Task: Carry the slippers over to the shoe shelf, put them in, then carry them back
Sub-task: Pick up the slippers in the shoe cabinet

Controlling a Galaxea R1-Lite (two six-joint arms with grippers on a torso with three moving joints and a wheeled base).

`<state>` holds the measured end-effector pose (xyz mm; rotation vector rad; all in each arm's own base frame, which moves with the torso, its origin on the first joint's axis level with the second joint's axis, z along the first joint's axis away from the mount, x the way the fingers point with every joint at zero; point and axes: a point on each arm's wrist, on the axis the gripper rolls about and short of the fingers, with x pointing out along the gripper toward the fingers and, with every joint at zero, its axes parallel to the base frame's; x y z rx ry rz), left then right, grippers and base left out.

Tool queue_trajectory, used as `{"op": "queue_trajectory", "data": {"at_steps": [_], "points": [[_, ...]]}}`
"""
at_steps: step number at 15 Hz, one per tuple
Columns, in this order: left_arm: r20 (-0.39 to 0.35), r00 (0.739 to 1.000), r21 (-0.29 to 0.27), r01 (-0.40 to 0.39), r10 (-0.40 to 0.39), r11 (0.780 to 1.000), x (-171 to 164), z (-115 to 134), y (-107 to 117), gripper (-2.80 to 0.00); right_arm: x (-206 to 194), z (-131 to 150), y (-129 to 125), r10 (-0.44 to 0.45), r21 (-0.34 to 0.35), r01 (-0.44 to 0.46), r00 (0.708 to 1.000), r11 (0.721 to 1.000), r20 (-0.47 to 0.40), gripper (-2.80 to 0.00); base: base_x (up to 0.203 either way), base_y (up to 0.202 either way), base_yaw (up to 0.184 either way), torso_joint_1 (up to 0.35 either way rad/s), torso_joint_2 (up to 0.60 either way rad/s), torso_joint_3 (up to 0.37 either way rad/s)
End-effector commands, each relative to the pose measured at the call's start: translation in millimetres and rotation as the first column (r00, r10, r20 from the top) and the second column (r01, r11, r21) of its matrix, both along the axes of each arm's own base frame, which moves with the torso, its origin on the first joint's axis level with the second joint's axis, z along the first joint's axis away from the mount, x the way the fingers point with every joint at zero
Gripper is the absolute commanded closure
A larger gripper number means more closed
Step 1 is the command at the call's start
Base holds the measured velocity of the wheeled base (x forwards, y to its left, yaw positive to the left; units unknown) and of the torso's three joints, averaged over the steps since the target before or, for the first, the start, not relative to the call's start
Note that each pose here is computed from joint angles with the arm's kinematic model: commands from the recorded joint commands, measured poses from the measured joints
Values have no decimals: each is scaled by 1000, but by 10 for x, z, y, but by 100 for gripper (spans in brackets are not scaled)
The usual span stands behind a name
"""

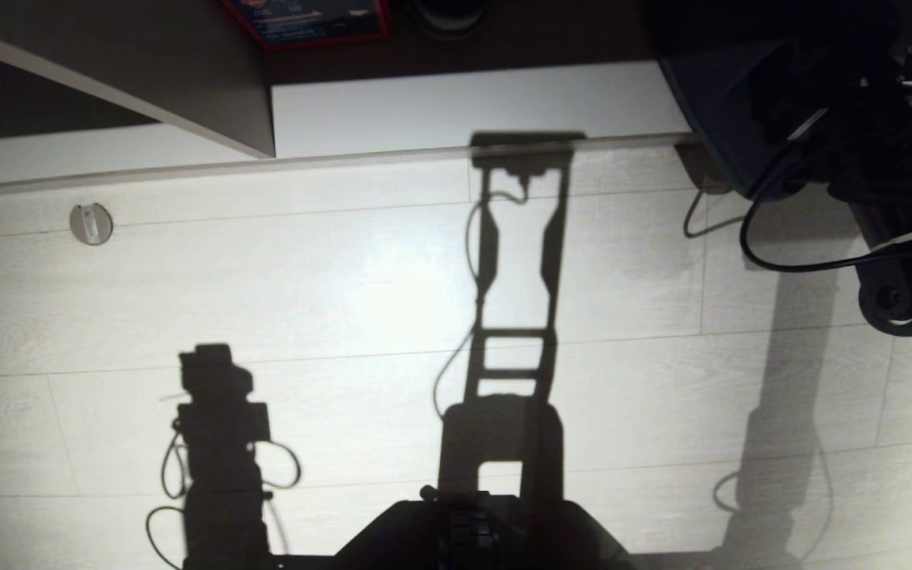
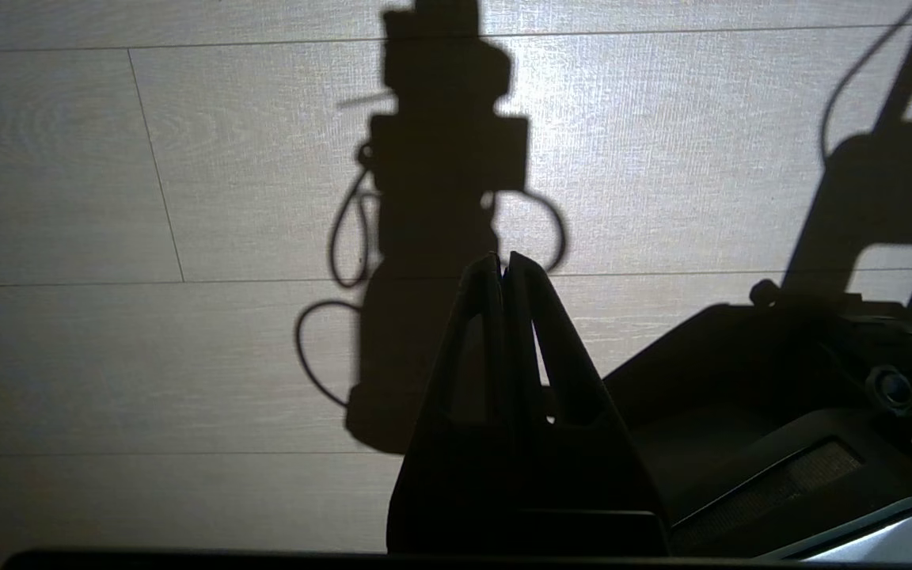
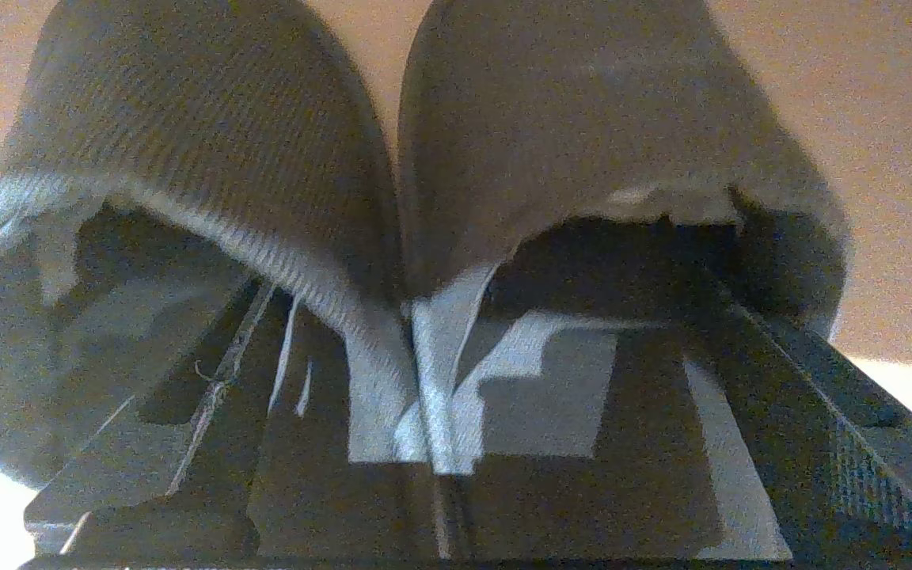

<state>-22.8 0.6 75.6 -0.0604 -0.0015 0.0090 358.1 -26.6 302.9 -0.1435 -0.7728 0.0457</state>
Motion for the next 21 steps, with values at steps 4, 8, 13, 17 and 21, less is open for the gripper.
{"op": "queue_trajectory", "data": {"at_steps": [4,8,13,17,21], "points": [[0,1000,-1,-2,2,1000,0,0,0,0,84,33,-4,5,-2,-5,999,1000,34,-280,0,0,0,0,0,0],[0,1000,-1,-2,2,1000,0,0,0,0,155,70,-9,6,-4,-6,998,1000,60,-280,0,0,0,0,0,0],[0,1000,1,-2,2,1000,0,0,0,0,234,88,-22,5,-6,-5,997,1000,83,-280,0,0,0,0,0,0],[0,1000,-1,-2,2,1000,0,0,0,0,302,123,-22,7,-8,-6,994,1000,111,-280,0,0,0,0,0,0],[0,1000,-1,0,0,1000,0,0,0,0,345,156,-25,14,-4,-13,991,1000,134,-280,0,0,0,0,0,0]]}}
